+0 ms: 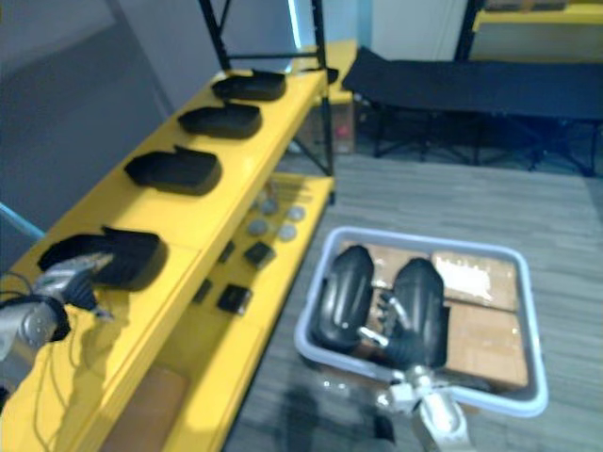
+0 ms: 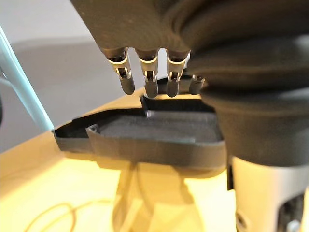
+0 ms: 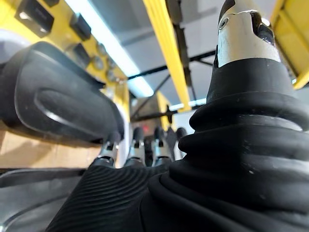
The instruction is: Walk over and take plastic housings, then place them on the shelf
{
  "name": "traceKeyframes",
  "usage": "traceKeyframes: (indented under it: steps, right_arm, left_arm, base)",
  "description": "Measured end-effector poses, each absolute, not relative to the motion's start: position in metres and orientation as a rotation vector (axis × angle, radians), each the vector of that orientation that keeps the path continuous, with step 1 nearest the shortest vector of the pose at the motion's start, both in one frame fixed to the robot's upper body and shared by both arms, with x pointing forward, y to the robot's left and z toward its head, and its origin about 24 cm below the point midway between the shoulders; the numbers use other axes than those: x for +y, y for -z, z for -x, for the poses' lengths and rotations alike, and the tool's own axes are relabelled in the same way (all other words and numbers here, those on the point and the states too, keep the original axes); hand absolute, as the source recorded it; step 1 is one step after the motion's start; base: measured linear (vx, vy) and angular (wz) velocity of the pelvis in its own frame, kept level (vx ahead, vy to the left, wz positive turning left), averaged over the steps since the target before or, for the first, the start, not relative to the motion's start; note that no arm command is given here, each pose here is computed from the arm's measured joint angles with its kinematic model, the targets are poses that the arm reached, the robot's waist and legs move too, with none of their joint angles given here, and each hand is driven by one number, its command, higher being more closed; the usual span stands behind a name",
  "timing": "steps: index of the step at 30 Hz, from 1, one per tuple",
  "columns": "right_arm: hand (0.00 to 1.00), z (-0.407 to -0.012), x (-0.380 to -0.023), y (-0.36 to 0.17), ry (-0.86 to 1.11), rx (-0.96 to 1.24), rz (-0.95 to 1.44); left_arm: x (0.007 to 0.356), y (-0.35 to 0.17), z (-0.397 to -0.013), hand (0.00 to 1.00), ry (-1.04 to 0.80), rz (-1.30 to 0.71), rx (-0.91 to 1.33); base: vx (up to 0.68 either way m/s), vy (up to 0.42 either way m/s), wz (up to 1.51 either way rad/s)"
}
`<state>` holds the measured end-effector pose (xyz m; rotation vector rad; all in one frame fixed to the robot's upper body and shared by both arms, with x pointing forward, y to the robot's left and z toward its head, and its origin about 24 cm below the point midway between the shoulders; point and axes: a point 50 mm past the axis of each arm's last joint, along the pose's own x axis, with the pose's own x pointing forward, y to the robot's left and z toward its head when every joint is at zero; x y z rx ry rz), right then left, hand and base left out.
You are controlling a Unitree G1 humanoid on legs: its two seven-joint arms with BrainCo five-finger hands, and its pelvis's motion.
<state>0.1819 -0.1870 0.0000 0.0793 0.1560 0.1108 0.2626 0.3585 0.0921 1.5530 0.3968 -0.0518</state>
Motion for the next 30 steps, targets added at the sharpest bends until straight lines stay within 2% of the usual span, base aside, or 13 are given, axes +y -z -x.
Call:
traceKeyframes:
  steps: [30]
  right_arm:
    - [0.00, -0.183, -0.187, -0.002, -0.127, 0.149, -0.097]
  left_arm:
    - [0.358, -0.069, -0.257, 0.00, 0.181, -1.713, 0.491]
  base:
    - [0.00, 0.000, 0.00]
